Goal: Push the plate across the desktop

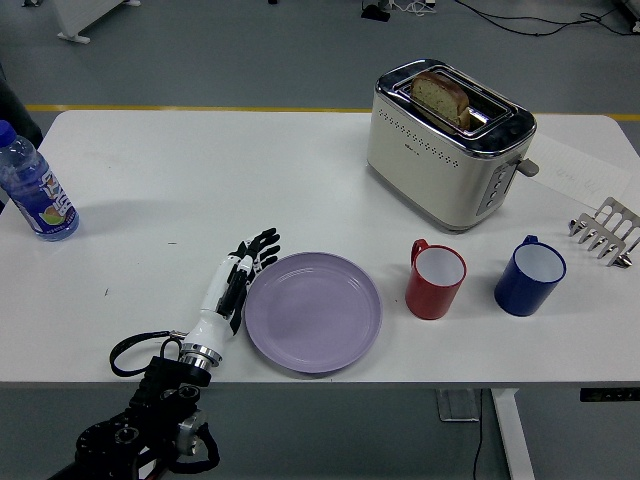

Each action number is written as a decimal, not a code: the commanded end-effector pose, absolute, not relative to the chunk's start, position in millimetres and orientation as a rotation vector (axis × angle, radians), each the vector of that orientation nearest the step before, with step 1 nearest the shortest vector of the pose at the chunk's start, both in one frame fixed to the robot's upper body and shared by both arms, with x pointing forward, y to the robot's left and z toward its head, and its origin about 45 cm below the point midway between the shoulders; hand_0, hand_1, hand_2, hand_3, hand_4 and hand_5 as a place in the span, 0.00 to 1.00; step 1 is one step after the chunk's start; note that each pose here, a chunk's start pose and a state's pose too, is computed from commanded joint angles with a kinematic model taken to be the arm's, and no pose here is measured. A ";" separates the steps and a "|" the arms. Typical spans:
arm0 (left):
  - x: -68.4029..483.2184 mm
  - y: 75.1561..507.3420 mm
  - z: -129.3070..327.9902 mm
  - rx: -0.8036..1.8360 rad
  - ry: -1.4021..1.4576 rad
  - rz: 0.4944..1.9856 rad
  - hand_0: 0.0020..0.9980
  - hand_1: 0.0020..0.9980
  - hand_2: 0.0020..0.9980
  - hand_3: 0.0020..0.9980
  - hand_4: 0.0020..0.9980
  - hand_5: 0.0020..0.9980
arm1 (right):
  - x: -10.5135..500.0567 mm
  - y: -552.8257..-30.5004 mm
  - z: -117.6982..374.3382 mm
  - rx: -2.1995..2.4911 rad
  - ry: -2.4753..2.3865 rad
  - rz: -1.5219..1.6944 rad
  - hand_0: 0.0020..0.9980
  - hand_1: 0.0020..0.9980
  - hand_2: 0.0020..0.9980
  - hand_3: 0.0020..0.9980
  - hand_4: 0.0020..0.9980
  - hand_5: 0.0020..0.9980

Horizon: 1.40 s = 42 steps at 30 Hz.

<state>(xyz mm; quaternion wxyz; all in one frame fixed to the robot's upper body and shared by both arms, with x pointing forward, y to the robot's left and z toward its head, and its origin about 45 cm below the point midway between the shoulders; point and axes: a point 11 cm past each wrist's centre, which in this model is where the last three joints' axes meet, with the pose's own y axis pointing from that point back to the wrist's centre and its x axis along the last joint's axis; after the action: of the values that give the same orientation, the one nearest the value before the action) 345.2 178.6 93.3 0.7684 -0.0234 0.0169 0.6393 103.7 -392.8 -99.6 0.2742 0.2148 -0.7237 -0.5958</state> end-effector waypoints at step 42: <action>343.5 334.6 134.0 -0.227 0.346 1.757 0.63 0.63 0.63 0.61 0.53 1.00 | 102.2 -392.7 -101.3 0.569 -1.993 -1.629 0.54 0.53 0.63 0.65 0.48 0.58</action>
<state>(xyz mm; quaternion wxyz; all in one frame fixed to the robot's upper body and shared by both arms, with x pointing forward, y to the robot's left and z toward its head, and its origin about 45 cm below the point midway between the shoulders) 343.5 334.6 134.0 0.6195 -0.0988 0.1506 0.7641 102.2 -392.7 -101.3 0.2498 0.2091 -0.7320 -0.5983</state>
